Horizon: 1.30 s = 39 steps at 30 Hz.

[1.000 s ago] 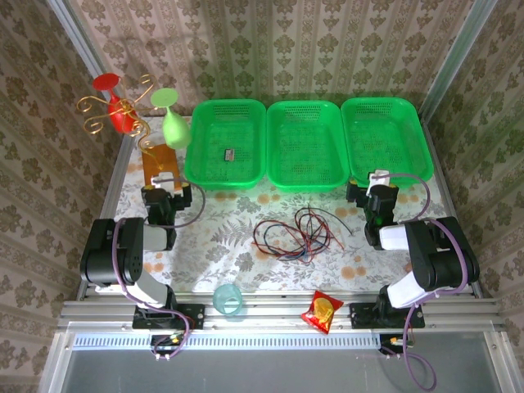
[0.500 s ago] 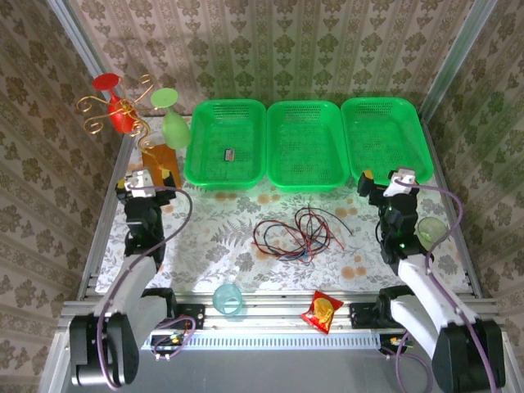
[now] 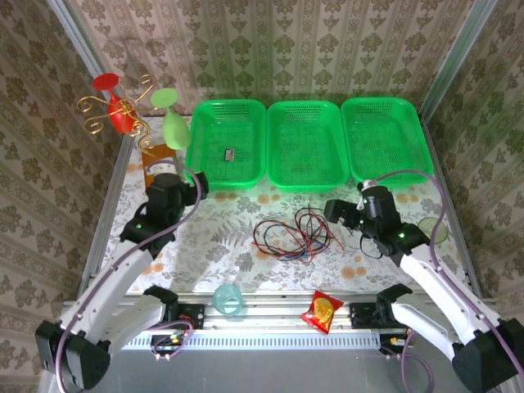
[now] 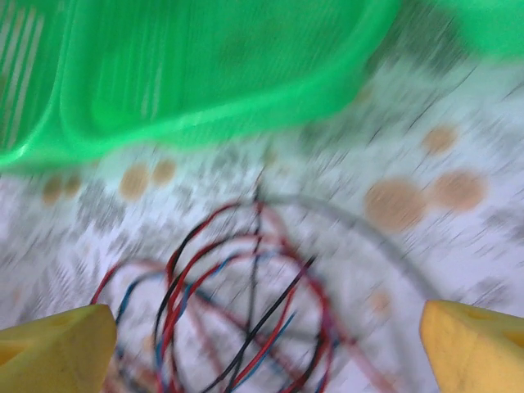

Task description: Untangle the cables

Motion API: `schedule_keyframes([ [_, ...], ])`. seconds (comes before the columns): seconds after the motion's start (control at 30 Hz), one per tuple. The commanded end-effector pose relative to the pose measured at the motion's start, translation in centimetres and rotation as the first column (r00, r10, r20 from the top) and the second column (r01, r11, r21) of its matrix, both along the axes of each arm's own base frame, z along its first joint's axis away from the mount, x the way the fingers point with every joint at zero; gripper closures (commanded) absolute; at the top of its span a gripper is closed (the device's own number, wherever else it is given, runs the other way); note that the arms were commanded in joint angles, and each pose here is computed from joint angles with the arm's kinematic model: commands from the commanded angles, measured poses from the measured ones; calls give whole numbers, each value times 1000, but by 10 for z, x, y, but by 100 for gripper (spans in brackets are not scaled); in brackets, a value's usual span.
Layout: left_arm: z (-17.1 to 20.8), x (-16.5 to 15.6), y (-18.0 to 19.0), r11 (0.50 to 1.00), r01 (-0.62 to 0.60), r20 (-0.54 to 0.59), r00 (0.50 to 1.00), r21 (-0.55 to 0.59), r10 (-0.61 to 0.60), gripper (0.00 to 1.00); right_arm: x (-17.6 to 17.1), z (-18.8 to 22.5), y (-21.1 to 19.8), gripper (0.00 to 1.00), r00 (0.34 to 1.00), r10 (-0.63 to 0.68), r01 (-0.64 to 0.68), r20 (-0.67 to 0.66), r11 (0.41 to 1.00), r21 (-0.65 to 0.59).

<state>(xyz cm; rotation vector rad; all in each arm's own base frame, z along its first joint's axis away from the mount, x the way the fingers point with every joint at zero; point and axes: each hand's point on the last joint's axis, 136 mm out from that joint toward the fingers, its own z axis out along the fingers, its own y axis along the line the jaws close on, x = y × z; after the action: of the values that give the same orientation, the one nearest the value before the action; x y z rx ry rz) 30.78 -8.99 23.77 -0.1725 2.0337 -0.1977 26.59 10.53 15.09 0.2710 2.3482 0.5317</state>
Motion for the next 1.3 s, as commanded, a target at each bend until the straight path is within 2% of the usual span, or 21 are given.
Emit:
schedule_keyframes([
  [0.0, -19, -13, -54, 980, 176, -134, 973, -88, -187, 0, -15, -16, 34, 7, 986, 58, -27, -155, 980, 196],
  [0.03, -24, -14, -68, 971, 227, -146, 961, -76, -236, 0, -13, -18, 41, 10, 984, 72, -36, -160, 975, 219],
  [0.17, -36, -13, -91, 958, 285, -187, 941, -16, -283, 0, -2, -28, 53, 28, 977, 101, -54, -186, 969, 241],
  [0.37, -47, -15, -121, 944, 324, -197, 923, -61, -330, 0, 5, -45, 71, 32, 957, 163, -93, -239, 956, 278],
  [0.73, -63, -23, -142, 934, 303, -237, 909, -191, -343, 3, 15, -61, 94, 60, 932, 230, -128, -279, 932, 340],
  [0.83, -67, -26, -145, 933, 304, -248, 905, -191, -346, 3, 15, -62, 98, 63, 927, 246, -139, -282, 926, 350],
  [0.87, -66, -27, -145, 933, 305, -247, 905, -193, -347, 3, 14, -61, 99, 69, 927, 250, -143, -278, 924, 354],
  [0.97, -65, -29, -147, 931, 304, -249, 903, -203, -349, 4, 12, -57, 95, 100, 932, 236, -139, -273, 933, 333],
  [1.13, -60, -33, -150, 923, 321, -259, 892, -214, -370, 4, 10, -27, 76, 100, 963, 170, -112, -208, 958, 263],
  [1.27, -56, -36, -157, 908, 350, -264, 876, -230, -404, 4, 8, 15, 65, 100, 987, 133, -106, -92, 961, 257],
])
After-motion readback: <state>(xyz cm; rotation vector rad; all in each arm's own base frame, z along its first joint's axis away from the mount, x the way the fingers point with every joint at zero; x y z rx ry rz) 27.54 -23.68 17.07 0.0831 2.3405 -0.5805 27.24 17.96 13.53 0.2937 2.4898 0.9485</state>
